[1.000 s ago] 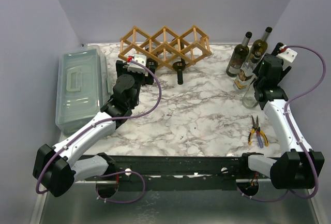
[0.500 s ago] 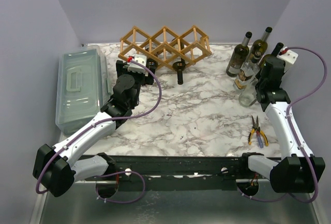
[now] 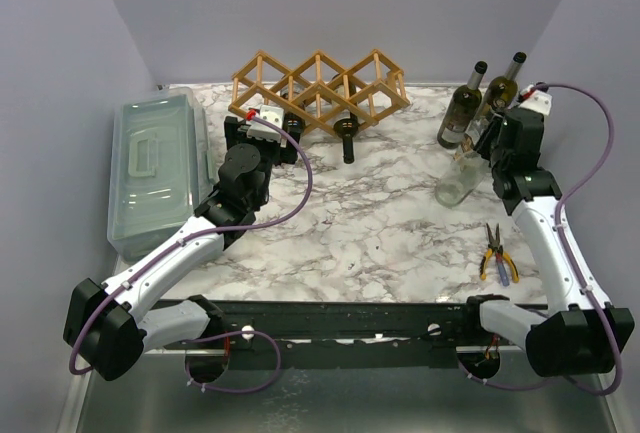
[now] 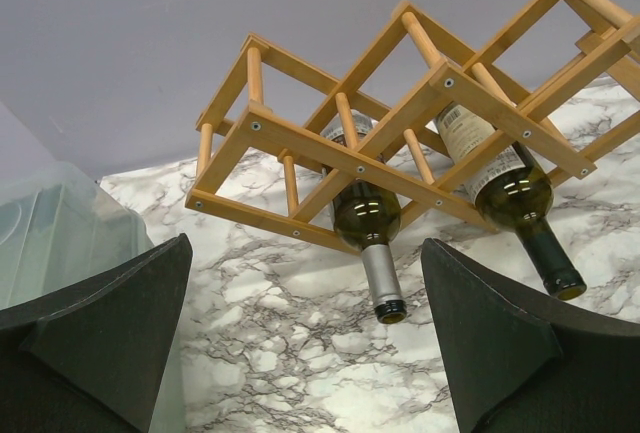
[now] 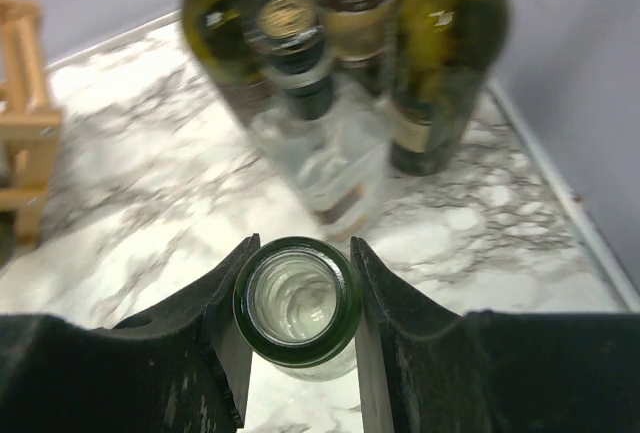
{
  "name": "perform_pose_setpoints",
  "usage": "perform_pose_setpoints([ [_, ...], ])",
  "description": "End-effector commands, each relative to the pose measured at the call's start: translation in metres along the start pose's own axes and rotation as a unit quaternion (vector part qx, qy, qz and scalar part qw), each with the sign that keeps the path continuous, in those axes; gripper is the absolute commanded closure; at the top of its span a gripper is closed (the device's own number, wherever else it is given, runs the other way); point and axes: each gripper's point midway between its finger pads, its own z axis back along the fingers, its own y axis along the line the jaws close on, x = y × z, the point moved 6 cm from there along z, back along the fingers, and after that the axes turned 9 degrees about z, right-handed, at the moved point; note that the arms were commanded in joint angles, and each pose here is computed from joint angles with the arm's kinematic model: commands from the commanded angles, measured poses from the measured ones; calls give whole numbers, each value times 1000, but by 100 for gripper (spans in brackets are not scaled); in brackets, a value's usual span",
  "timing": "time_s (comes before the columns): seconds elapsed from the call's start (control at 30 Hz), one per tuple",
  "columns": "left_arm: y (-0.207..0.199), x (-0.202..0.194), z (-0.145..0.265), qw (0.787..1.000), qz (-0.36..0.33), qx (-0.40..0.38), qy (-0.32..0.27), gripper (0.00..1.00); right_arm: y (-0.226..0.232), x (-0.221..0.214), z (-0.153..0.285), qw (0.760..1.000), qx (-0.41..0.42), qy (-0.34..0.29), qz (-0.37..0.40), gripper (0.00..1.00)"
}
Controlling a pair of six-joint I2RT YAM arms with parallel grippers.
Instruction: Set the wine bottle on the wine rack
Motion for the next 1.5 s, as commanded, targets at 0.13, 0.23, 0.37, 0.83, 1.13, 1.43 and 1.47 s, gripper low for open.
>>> perform_pose_setpoints([
  [0.13, -20, 10, 0, 997, 20, -76, -9, 1, 105, -29, 48, 973, 210, 79, 53, 99],
  [0.23, -45, 5, 2, 985, 31, -170, 3, 1, 131, -37, 58, 951, 283, 114, 47, 99],
  [0.37, -89, -8, 12, 944, 39, -326, 37, 1, 159, -43, 76, 909, 387, 154, 18, 100],
  [0.83, -156, -77, 41, 906, -105, -389, 126, 1, 180, -36, 104, 851, 488, 166, -99, 99],
  [1.13, -174, -95, 44, 901, -82, -391, 167, 1, 173, -13, 115, 856, 477, 130, -149, 99],
  [1.43, -171, -108, 36, 916, -124, -342, 170, 1, 170, 7, 129, 845, 492, 109, -180, 100],
  [1.47, -168, -107, 34, 919, -130, -331, 168, 1, 170, 8, 130, 845, 492, 109, -180, 99],
])
